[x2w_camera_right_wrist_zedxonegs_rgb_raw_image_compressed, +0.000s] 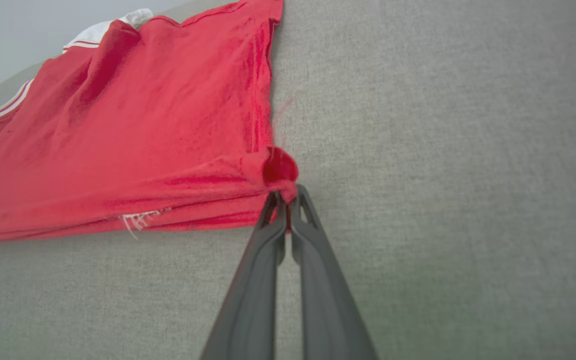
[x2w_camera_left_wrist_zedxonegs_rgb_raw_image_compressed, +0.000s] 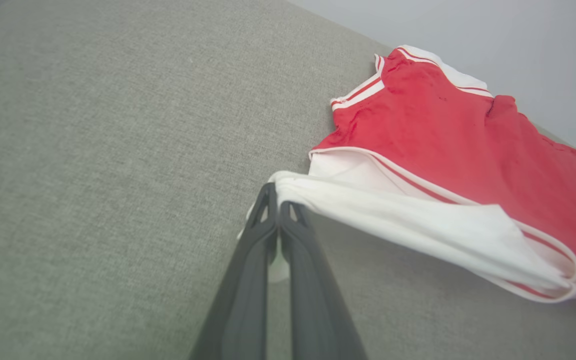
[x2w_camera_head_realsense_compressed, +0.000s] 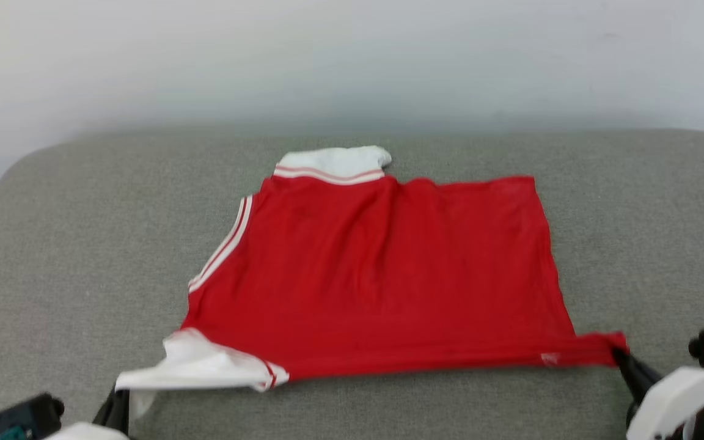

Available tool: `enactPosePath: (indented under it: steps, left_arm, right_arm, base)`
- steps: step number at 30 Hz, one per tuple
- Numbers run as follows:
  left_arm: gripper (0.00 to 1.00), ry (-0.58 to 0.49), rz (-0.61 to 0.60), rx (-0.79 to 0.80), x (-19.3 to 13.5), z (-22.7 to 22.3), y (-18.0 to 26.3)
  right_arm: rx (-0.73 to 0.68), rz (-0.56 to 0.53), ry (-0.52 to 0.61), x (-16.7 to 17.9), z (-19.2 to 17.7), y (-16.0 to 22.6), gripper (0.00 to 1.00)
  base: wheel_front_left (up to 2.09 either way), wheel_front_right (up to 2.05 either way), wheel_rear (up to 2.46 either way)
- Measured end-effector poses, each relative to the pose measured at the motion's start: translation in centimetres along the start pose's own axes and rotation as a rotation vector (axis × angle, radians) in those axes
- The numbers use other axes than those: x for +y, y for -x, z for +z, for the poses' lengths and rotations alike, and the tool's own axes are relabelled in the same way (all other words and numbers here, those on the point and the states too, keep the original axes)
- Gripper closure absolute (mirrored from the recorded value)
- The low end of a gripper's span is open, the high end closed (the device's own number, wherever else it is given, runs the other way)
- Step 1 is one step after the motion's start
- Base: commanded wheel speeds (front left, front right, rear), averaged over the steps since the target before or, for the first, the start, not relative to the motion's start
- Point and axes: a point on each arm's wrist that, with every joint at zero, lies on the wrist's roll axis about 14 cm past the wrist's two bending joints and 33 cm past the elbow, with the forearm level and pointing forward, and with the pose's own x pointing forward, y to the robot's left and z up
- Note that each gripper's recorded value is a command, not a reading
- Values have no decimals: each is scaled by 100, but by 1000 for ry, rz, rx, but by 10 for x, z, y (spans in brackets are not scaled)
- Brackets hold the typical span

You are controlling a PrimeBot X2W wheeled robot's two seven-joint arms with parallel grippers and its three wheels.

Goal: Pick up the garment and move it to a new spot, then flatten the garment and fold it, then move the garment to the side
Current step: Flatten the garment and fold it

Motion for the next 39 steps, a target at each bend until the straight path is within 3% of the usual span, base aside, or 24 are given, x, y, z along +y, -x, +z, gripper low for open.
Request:
enactPosePath:
  steps: [8,15,27,38,39]
  left_arm:
    - [100,27,62,83,12,-19,50]
    - [100,-15,-15,43,-12,5,46]
    - [100,-104,-193,72,-74,17,-30]
    - [100,-123,-241,237,-91,-35,-78]
    - [100,-124,-236,251,-90,-40,-81]
  right_arm:
    - [67,-44,-56,-5,-38,43,100]
    - [68,-46,-37,3,-26,48,100]
    - [47,47,79,36,23,-9,100]
    - [164,29,74,22,-12,-57,100]
    - [178,28,70,22,-17,-59,91]
  base:
    - [0,0,0]
    - [0,0,0]
    - [0,0,0]
    - [0,0,0]
    - [0,0,0]
